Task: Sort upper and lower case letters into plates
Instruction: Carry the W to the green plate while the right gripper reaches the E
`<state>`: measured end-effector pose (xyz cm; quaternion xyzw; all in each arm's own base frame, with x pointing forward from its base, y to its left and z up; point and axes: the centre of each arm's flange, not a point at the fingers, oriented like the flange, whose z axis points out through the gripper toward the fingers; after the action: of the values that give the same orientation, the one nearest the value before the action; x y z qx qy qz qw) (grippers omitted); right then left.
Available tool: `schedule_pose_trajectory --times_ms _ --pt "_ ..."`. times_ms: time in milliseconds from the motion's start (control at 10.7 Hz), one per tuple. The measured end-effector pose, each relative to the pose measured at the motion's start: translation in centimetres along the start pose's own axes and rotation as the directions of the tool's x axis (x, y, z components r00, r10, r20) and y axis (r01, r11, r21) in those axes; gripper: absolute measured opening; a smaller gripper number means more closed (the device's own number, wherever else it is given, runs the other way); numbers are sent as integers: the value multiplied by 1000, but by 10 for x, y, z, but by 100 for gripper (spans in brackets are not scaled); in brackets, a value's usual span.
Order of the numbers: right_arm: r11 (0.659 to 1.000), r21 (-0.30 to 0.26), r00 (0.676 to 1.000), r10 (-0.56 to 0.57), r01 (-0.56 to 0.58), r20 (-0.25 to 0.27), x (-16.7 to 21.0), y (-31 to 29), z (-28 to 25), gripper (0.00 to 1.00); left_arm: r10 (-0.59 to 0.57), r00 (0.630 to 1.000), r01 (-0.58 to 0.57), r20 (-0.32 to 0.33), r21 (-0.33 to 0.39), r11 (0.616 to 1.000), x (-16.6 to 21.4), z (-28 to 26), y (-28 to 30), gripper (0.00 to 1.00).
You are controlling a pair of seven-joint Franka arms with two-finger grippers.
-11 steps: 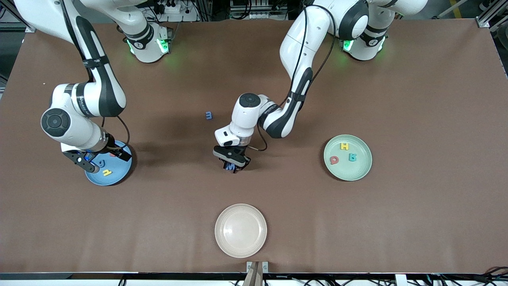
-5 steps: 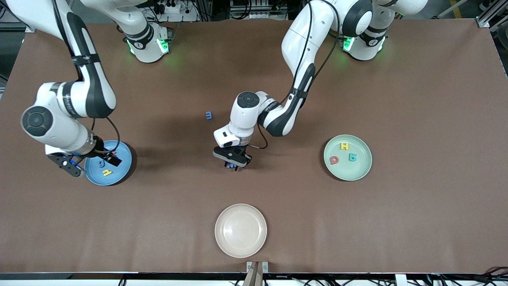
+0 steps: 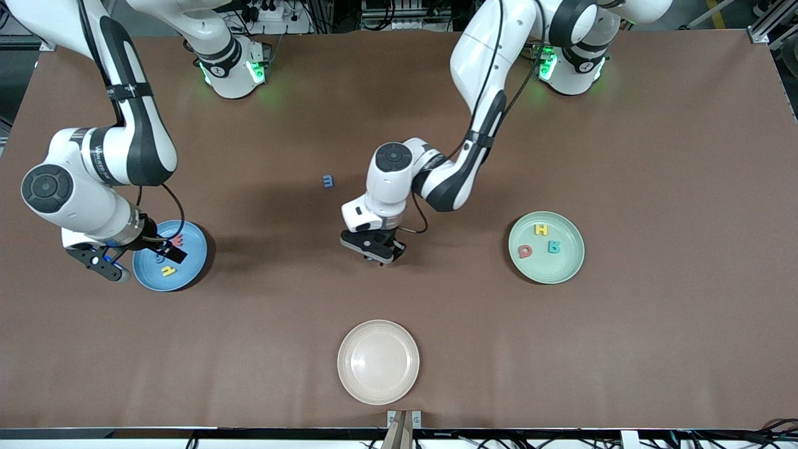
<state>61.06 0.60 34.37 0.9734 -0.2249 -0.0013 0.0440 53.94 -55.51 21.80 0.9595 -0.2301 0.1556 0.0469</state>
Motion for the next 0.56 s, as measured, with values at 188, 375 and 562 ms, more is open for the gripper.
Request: schedule_pose_trajectory --times_ms 188,375,562 --pt "993 2 993 -119 119 2 -6 -11 0 100 84 995 -85 58 11 996 -4 -24 -39 44" --pt "966 39 966 -257 257 13 -26 -45 -1 100 200 971 -201 129 0 979 -20 -50 -91 44" --pt "909 73 910 -413 411 28 -61 -89 3 100 331 921 -330 205 -43 943 -57 -66 -151 44"
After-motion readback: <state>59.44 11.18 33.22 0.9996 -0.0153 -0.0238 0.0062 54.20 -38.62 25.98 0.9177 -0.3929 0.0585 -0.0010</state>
